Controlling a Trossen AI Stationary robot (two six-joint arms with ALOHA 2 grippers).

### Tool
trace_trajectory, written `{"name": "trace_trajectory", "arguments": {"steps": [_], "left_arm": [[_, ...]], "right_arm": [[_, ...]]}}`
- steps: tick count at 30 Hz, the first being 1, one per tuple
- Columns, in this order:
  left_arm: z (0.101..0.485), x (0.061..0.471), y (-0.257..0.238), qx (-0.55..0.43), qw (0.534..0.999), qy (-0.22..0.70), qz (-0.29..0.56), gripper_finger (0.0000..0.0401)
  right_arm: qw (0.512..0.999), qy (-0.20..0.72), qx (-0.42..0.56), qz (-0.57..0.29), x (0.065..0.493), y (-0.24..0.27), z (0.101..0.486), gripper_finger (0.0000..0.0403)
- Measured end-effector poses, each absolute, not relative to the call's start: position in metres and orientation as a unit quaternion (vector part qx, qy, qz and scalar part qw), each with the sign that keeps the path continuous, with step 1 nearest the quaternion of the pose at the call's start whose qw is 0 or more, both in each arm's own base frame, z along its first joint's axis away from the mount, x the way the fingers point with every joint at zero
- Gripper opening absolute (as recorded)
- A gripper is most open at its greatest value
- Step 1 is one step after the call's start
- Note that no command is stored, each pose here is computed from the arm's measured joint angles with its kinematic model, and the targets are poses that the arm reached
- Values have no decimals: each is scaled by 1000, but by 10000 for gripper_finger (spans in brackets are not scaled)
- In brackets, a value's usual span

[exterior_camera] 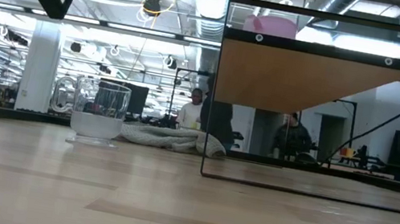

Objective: Stack small to large cups/mugs on shelf
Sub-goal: Put the transparent mug on the shelf

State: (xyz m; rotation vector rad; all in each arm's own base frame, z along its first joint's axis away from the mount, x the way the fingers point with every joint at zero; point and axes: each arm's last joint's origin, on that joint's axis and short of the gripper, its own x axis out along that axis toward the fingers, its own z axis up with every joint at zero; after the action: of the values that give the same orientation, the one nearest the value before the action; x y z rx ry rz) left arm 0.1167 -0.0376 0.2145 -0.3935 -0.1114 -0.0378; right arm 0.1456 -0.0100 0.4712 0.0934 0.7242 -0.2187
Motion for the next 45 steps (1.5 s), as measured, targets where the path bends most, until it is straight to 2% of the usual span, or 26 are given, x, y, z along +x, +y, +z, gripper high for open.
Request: {"name": "trace_trajectory", "arguments": {"steps": [7,12,18,22,30,42,45], "left_arm": [[214,117,-38,-191,980,-55,-19,0],[214,117,-38,-189,980,-55,-18,0],[214,117,-38,-189,980,-56,-18,0],[214,117,-37,-193,979,-57,-10,0],[213,117,-37,-192,980,-52,-7,0],[212,117,-36,-187,981,-49,9,0],[212,117,-36,-190,981,-48,8,0]], "right_arm": [[944,304,63,-109,129,-9,424,5],[962,228,100,-109,114,-8,371,15],[964,187,161,-102,104,-7,305,7],[966,163,173,-101,105,-7,275,6],[956,207,177,-110,107,-7,236,4],[929,272,194,-160,100,-9,220,4],[932,252,199,-167,96,-9,222,4]]}}
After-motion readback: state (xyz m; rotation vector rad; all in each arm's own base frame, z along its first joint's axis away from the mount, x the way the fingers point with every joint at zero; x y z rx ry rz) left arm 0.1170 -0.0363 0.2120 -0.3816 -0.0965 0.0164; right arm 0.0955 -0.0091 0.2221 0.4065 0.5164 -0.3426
